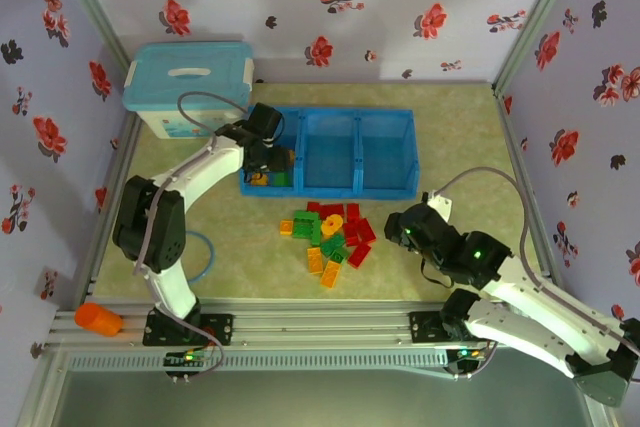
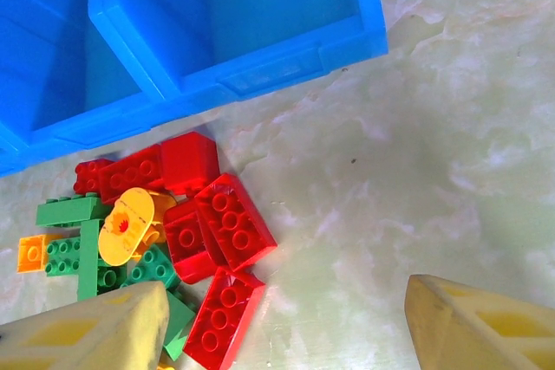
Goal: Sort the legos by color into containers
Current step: Place the lego in the container, then pick up the lego from the container.
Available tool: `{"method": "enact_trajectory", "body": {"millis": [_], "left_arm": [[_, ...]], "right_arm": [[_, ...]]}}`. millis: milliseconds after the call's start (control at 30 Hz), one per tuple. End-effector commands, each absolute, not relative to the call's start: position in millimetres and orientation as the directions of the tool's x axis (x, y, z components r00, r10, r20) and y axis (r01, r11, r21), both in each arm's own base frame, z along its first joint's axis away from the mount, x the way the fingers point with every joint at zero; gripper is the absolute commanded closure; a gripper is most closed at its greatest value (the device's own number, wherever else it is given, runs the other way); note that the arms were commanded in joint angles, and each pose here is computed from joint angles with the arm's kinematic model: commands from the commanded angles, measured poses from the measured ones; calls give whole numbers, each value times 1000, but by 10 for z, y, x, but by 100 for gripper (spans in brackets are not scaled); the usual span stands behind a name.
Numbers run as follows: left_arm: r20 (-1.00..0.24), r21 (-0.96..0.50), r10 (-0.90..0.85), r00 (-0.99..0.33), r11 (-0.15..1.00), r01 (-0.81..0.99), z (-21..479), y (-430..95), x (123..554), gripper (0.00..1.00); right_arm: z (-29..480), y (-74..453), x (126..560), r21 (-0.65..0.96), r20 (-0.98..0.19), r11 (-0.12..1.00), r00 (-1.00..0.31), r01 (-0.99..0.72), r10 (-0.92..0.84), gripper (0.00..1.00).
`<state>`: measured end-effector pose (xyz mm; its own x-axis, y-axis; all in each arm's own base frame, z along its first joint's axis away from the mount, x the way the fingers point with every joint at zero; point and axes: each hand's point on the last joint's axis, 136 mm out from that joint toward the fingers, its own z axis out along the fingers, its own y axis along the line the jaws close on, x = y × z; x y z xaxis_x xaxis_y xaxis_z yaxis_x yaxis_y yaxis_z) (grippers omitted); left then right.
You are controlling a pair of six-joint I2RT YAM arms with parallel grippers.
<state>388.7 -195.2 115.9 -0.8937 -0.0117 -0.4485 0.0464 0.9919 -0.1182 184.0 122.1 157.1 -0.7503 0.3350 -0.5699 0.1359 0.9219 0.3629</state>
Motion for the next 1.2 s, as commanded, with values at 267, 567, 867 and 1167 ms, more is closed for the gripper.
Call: {"method": "enact_trajectory", "body": {"millis": [267,567,867,1167], "left_arm": [[-566,-211,-40,-824,973,98,1857,-1940,3524,28],[-587,-264,-86,-805,960,89,1837,-1735,2928,27],[-587,-257,-93,-804,963,76,1683,-1559,2664,28],[-509,-253,-30,-860,960,116,1687,-1890,3339,39]], "right_arm": [[1453,1404,1847,327,-541,939,-793,108,279,27],[1209,1712,1827,285,-506,955,-833,83,224,26],[1074,1933,1872,295,-484,953,-848,75,217,26],[1212,1969,1920,309,-504,948,-833,74,229,28]]}}
